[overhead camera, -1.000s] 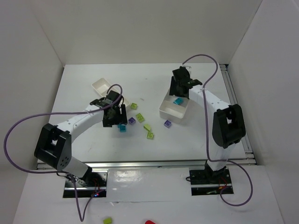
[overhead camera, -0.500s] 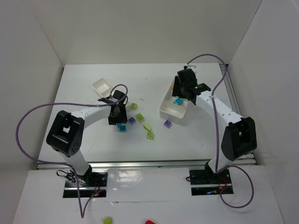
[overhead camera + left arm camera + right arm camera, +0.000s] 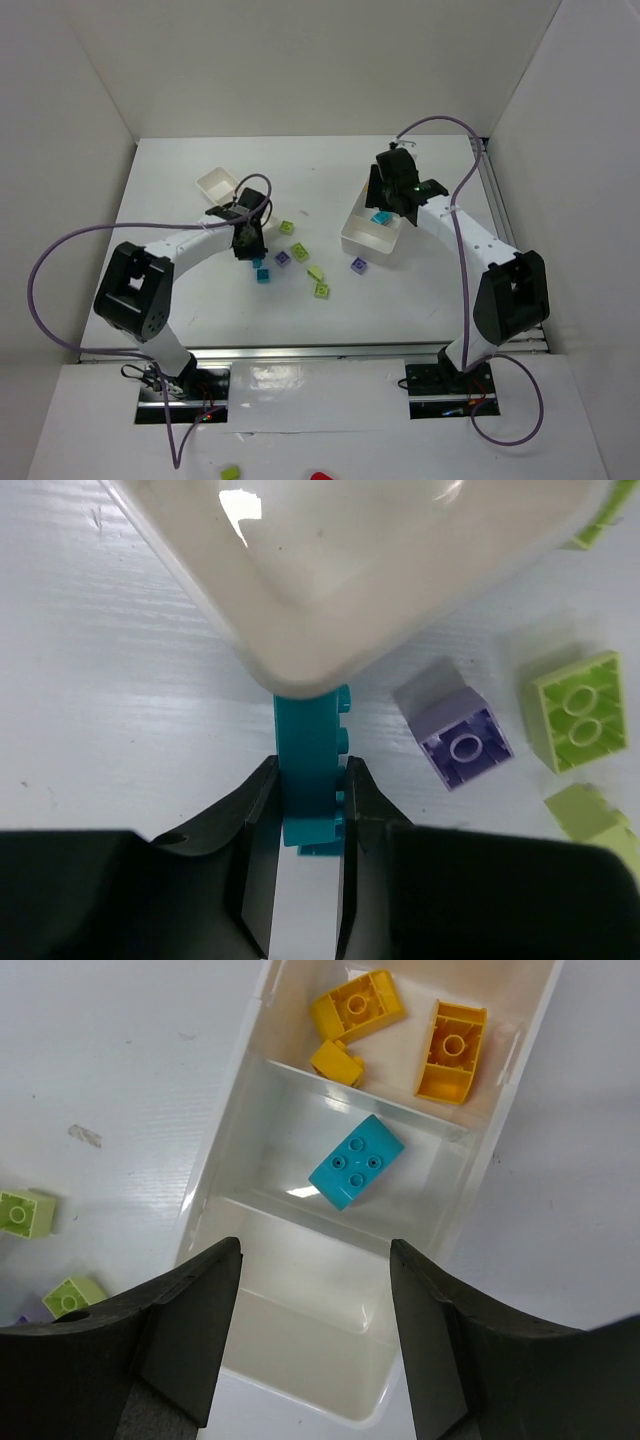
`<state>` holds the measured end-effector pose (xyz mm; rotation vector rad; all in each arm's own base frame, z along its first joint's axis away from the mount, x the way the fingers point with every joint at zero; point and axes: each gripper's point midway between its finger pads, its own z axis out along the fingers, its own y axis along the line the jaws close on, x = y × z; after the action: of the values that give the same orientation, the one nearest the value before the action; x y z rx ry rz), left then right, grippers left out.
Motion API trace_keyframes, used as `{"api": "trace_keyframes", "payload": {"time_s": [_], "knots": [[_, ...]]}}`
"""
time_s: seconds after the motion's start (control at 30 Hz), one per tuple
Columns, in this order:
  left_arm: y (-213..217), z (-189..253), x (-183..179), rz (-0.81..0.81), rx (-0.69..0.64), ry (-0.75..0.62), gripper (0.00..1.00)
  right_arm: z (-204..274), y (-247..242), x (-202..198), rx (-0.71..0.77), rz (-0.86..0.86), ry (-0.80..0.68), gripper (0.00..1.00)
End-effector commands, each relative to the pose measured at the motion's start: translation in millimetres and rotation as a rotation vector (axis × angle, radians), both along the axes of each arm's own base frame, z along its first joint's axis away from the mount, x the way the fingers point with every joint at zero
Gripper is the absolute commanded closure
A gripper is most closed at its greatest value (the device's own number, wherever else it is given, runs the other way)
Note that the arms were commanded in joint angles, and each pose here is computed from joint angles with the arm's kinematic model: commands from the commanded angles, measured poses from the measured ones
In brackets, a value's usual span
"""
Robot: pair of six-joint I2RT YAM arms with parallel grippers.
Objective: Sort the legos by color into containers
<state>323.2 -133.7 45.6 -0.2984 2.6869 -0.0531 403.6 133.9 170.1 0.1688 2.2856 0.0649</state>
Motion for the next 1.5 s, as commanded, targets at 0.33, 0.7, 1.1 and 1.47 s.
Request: {"api": "trace_keyframes", "payload": {"time_s": [0.33,0.7,1.1,1.47], "knots": [[-168,180,28,-0.510,-0.364,-0.379,0.99,33,-36,-19,-0.003,-0.133,-0.076,0.32],[-281,159,86,-0.671,-0.496,-0.346,0.99,63,-99,-91,0.046,-0.349,-0.174,0.32],[-322,119,124,-0.688,-0.508,-0.341,0.96,61,-113,-113,0.032,-0.393,-0.145,0.32],[-323,102,127,-0.680,-0.493,-0.324,0.68,60,-110,-111,0.038,-0.386,-0.141,0.32]]}}
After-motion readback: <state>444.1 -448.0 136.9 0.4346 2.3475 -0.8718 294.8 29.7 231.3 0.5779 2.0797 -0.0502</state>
